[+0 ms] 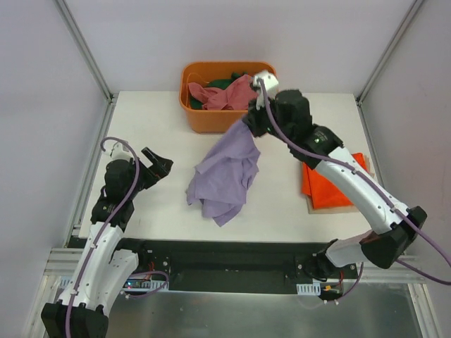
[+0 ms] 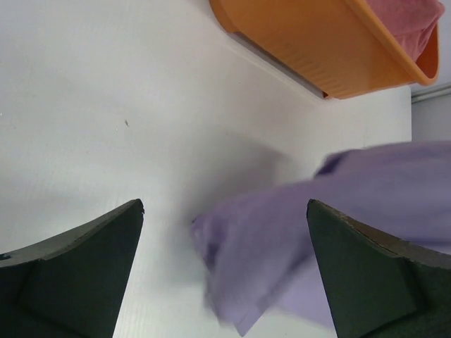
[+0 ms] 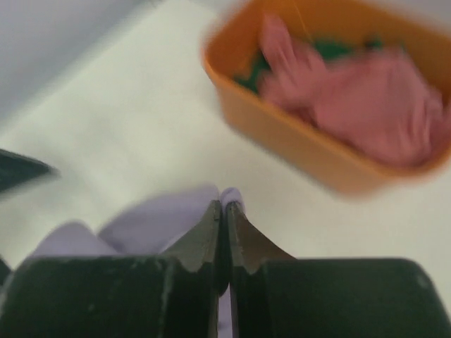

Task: Fold and stack the t-shirts
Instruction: Move the tshirt to the center of the board

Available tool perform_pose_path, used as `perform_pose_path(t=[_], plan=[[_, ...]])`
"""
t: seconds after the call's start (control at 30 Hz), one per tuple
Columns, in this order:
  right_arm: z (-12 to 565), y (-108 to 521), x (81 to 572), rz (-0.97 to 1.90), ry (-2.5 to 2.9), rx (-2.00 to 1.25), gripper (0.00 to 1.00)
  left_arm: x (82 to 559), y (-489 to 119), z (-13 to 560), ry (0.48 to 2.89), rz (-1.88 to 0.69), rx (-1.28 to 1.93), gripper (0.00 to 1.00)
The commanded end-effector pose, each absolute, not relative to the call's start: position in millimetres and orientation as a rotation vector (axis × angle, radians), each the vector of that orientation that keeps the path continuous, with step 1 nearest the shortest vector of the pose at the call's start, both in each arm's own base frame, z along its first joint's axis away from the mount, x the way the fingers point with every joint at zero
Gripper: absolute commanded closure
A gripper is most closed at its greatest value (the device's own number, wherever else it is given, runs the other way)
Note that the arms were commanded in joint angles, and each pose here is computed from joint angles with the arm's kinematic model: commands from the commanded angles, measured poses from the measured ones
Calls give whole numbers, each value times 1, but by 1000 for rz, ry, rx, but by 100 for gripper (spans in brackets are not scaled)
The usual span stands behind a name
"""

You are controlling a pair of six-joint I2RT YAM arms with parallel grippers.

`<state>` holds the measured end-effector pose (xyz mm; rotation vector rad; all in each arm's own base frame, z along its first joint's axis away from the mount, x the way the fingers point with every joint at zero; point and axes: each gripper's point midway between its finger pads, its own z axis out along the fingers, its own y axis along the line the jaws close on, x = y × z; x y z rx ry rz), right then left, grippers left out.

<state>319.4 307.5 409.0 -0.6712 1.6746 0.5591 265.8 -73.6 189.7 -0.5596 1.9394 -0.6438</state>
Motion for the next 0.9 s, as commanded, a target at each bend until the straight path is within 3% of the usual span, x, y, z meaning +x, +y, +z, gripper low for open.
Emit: perform_pose_path(t=[0.0,0.13,0.27,0.4,0.63,0.87], plan=[[284,218,340,416,1976,-314,86,264,-74,168,2006,-640,-608,1],[186,162,321,311,2219,-140,37,263,-81,146,2099,-659,-615,1],[183,165,308,221,2202,-308,16,263,-88,126,2188,-681,-640,1],[184,209,300,225,2105,-652,8,272,-99,119,2229,-741,-610,1],[151,289,303,346,2069,-1051,8,284,-128,110,2302,-930,-536,1],[110,345,325,432,2129,-1124,12,289,-138,87,2376,-996,-556,14]])
